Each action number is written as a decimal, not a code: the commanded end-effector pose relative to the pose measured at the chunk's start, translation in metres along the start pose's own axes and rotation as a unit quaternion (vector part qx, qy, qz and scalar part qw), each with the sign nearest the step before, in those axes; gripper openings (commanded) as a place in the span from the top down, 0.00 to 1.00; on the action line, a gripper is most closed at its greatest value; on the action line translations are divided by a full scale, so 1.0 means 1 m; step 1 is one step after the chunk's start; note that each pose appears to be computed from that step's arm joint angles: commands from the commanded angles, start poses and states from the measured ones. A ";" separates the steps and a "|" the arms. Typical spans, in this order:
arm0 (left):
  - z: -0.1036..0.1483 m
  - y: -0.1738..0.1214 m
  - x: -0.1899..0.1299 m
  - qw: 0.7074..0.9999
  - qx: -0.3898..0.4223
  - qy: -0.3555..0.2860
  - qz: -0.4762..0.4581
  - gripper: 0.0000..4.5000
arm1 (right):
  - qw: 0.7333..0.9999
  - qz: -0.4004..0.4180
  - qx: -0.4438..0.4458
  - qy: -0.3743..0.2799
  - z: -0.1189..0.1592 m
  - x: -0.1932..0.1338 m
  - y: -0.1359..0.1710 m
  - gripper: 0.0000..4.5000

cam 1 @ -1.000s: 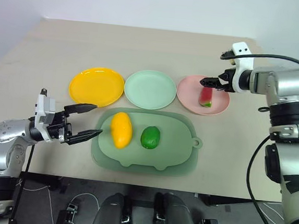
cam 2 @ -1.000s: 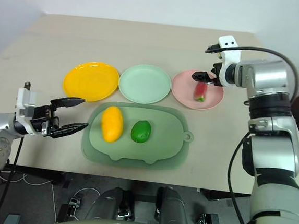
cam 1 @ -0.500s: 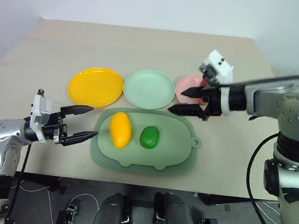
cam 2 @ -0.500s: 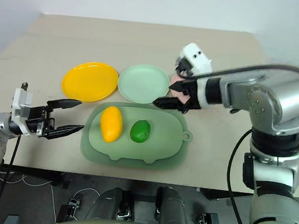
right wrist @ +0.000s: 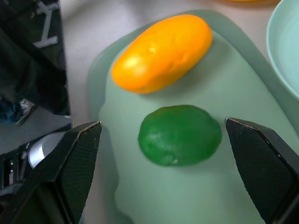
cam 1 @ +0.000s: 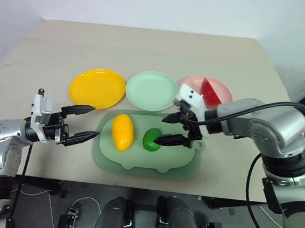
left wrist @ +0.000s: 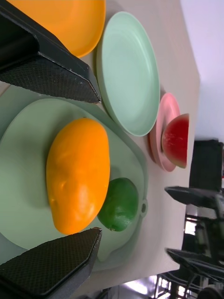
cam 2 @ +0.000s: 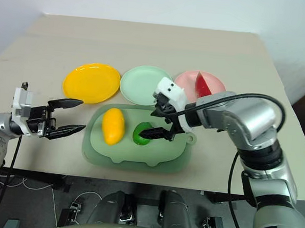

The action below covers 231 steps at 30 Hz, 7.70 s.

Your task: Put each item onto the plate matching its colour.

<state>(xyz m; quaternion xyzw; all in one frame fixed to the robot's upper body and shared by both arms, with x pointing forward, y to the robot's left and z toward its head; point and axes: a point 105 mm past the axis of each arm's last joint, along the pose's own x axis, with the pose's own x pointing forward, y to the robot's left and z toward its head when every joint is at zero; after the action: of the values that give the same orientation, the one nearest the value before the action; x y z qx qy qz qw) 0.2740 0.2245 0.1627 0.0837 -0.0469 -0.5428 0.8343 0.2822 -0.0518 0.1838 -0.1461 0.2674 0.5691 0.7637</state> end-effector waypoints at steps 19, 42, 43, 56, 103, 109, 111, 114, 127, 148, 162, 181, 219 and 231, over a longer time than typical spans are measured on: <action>0.006 0.003 0.001 1.000 0.022 -0.007 0.007 0.00 | 0.999 0.006 0.013 0.033 -0.019 0.036 -0.005 0.00; 0.007 0.004 0.003 1.000 0.023 -0.011 0.014 0.00 | 0.992 -0.010 -0.125 0.008 -0.004 0.038 -0.011 0.00; 0.007 0.004 0.003 1.000 0.023 -0.011 0.014 0.00 | 0.988 -0.007 -0.157 0.005 -0.002 0.038 -0.010 0.00; 0.008 0.006 0.003 0.999 0.027 -0.011 0.014 0.00 | 0.933 0.034 -0.355 0.044 -0.001 0.038 -0.017 0.00; 0.003 0.000 0.000 0.999 0.024 -0.009 0.024 0.00 | 0.828 0.127 -0.539 0.085 0.007 0.055 -0.023 0.41; 0.003 0.001 0.002 0.999 0.024 -0.012 0.025 0.00 | 0.866 0.119 -0.486 0.022 0.026 0.034 -0.017 0.41; 0.003 0.002 0.001 0.999 0.025 -0.012 0.029 0.00 | 0.887 0.118 -0.447 -0.015 0.036 0.020 -0.013 0.41; 0.004 0.004 -0.002 0.999 0.026 -0.011 0.035 0.00 | 0.915 0.099 -0.386 -0.070 0.053 0.000 -0.012 0.41; 0.005 0.003 -0.016 0.999 0.015 0.008 0.051 0.00 | 0.983 -0.104 -0.129 -0.083 0.086 0.022 -0.094 0.41; 0.004 0.003 -0.035 0.997 0.009 0.043 0.066 0.00 | 0.980 -0.189 -0.063 -0.006 0.075 0.070 -0.130 0.01; 0.014 0.013 -0.036 0.993 -0.005 0.013 0.115 0.00 | 0.973 -0.021 -0.139 -0.181 0.110 0.002 -0.077 0.01; 0.020 -0.015 0.014 0.980 -0.117 0.002 0.159 0.00 | 0.982 0.051 -0.163 -0.081 0.014 -0.068 -0.011 0.01; -0.012 -0.025 0.096 0.901 -0.260 0.256 0.236 0.00 | 0.981 0.027 -0.161 -0.110 0.015 -0.055 -0.018 0.01; -0.014 -0.028 0.107 0.901 -0.256 0.269 0.226 0.12 | 0.981 0.014 -0.159 -0.112 0.013 -0.058 -0.018 0.00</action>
<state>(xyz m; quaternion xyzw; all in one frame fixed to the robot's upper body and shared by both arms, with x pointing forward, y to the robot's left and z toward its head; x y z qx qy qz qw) 0.2952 0.1174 0.1356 -0.0136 0.3115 -0.2849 0.9064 0.2938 -0.0937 0.2126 -0.1855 0.1149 0.6315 0.7440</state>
